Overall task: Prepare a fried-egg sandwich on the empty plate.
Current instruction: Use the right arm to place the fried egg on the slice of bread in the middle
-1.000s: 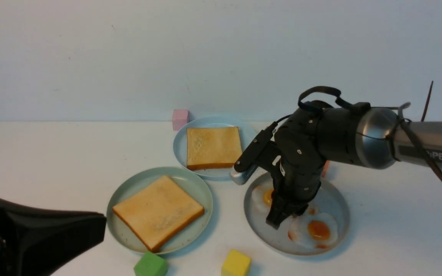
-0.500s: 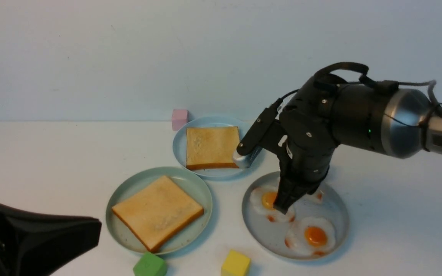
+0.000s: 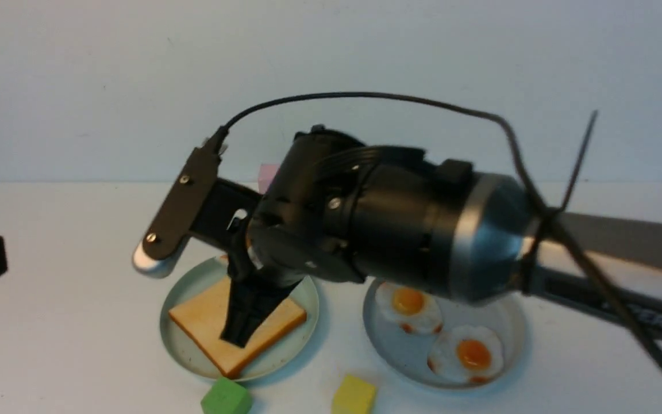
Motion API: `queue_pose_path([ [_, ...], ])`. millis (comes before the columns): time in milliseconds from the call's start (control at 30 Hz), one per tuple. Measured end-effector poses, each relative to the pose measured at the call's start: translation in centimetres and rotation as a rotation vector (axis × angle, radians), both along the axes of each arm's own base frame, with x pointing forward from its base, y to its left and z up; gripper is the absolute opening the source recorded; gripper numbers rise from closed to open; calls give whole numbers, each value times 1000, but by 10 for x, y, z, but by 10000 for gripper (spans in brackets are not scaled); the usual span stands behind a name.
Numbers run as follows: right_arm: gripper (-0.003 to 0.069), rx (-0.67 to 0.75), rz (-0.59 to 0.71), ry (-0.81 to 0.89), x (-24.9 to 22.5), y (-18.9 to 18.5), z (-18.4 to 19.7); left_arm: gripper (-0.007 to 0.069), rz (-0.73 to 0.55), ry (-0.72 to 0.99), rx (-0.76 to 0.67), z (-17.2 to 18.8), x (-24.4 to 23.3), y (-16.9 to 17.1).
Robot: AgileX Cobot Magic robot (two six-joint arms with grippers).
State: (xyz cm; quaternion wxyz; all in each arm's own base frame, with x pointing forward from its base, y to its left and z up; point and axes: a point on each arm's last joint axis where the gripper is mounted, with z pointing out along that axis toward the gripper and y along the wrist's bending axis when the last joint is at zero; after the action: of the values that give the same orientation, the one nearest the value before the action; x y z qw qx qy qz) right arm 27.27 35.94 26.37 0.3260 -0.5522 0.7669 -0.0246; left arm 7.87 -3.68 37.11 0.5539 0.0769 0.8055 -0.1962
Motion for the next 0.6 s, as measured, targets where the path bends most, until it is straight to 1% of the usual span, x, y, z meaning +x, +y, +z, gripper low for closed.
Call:
queue_pose_path([
  [33,68,-1,0,1,1,1,-1,-13,2,1,-3,0,-1,1],
  [67,68,-12,0,8,7,10,-13,-13,9,-9,-23,1,-5,7],
  [133,68,-23,-1,14,12,17,-23,-13,12,-19,-38,2,-9,12],
  [233,68,-42,-7,25,16,23,-33,-13,19,-24,-49,3,-12,17],
  [600,68,-127,1,-9,26,27,-59,-13,20,-9,-53,2,-13,17],
])
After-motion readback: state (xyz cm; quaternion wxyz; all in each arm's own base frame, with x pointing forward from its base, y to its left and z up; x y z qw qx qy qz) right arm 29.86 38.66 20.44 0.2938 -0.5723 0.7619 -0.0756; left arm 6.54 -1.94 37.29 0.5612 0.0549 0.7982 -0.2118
